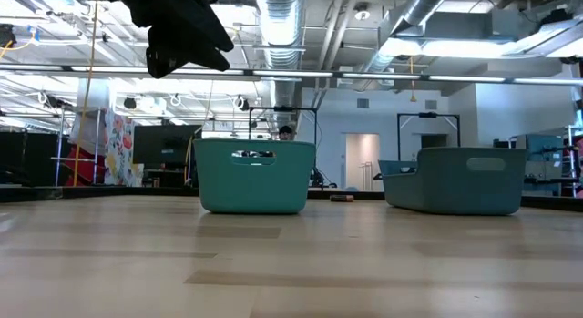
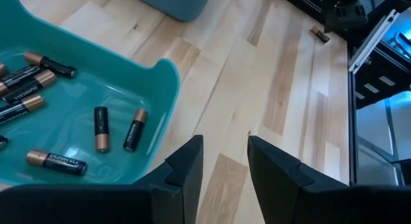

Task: Sort batteries
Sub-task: Put the black battery into the green bin

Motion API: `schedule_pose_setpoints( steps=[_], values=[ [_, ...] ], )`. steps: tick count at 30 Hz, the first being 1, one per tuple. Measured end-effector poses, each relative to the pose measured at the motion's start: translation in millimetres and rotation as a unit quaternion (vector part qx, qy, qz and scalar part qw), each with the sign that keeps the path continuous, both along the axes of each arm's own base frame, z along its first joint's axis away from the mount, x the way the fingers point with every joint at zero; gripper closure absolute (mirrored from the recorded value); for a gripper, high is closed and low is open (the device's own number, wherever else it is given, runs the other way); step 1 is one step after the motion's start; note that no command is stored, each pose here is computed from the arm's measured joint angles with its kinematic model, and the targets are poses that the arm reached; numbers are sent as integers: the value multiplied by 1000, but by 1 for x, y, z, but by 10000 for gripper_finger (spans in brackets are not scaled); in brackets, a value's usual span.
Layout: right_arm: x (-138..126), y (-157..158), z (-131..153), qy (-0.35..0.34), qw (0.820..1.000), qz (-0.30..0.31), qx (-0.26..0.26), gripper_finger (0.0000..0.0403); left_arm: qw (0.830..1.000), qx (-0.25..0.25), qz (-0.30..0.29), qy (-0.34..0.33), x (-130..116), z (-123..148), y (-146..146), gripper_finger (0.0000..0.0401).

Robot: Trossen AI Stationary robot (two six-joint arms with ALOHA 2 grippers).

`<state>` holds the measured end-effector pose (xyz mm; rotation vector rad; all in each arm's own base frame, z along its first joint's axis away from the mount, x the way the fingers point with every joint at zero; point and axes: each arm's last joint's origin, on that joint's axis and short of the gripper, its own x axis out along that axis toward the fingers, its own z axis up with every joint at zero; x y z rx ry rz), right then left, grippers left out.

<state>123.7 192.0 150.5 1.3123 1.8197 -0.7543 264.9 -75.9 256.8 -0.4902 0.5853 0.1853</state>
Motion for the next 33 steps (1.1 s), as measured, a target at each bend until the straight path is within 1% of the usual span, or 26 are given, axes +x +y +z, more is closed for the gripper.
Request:
schedule_pose_setpoints(
  steps=[6, 10, 13, 14, 16, 18, 19, 21, 26, 30, 33],
  values=[
    [1, 1, 0, 0, 1000, 1, 13, 143, 1000, -3, 2, 0, 0, 0, 0, 282],
    [5, 3, 2, -3, 999, -13, 32, 143, 1000, -3, 0, 0, 0, 0, -1, 282],
    [11, 0, 2, -6, 999, -25, 36, 143, 1000, -3, -1, 1, 0, 0, -1, 282],
    [14, -1, 2, -14, 999, -25, 39, 143, 1000, -3, -2, 1, 0, 0, -1, 282],
    [22, -1, 2, -63, 997, -39, 34, 143, 1000, -1, -3, 1, 0, 0, -1, 282],
    [25, -5, 1, -67, 996, -47, 26, 143, 1000, 1, -4, 1, -1, 0, -1, 282],
    [27, -5, 2, -81, 995, -51, 26, 143, 1000, 1, -4, 1, -1, 0, -1, 282],
    [31, -3, 4, -98, 993, -55, 41, 143, 1000, 1, -5, 2, -1, 0, -2, 282],
    [26, 0, 4, -74, 994, -68, 38, 143, 1000, 9, -10, 3, -1, 0, -1, 282],
    [20, 9, 6, -65, 993, -77, 56, 143, 1000, 15, -14, 5, -1, -1, -1, 282],
    [17, 14, 8, -68, 993, -70, 72, 143, 1000, 19, -16, 5, -1, -1, -1, 282]
  ],
)
